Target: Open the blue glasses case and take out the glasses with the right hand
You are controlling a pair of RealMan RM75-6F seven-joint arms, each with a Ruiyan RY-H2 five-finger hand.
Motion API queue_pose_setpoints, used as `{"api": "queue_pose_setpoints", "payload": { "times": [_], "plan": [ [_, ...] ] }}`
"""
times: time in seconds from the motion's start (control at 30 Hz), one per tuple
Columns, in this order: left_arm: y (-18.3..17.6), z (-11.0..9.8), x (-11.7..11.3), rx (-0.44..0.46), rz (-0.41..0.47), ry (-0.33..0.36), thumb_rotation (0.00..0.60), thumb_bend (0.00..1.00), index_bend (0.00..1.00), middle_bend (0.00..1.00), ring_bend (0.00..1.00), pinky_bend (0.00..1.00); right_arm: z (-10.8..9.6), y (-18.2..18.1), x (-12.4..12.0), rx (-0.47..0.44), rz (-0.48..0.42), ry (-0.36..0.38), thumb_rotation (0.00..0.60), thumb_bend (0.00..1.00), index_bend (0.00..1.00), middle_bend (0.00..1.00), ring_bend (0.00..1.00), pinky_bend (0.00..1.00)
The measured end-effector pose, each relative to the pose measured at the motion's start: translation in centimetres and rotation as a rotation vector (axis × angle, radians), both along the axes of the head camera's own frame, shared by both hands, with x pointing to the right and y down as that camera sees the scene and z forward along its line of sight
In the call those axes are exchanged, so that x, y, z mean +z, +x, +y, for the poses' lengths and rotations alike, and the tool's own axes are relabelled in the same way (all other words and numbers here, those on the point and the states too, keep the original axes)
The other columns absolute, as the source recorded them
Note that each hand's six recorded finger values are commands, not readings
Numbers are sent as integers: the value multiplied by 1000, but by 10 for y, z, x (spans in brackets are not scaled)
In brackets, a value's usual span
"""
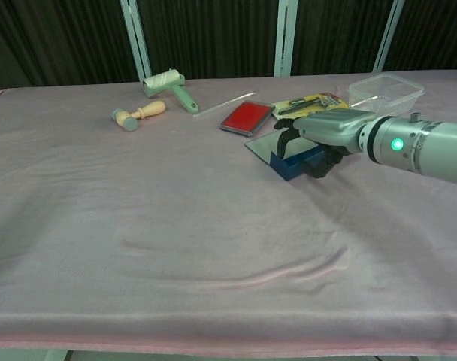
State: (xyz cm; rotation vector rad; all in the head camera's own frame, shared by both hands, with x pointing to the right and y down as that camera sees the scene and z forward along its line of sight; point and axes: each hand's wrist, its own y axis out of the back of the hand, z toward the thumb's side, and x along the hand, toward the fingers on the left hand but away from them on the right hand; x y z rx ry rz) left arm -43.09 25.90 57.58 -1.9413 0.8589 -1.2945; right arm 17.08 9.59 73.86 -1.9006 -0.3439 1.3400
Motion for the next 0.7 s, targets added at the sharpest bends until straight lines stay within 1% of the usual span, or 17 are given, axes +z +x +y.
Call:
{"api": "queue_pose_setpoints", "payload": {
  "times": [0.2,0.33,0.53,0.7],
  "plan": [
    [2,1,1,3,-5,0,600,447,0,0,0,0,21,4,-8,-61,-10,-15,600,703,423,33,0,0],
    [3,2,2,9,-6,-4,600,447,0,0,0,0,34,13,-15,-101,-9,-20,600,703,413,33,0,0],
    [6,3,4,20,-18,-4,600,447,0,0,0,0,60,44,-26,-180,44,-28,600,703,401,30,0,0],
    [9,5,6,29,-21,-12,600,447,0,0,0,0,69,70,-34,-185,75,-18,600,703,397,30,0,0]
  ]
}}
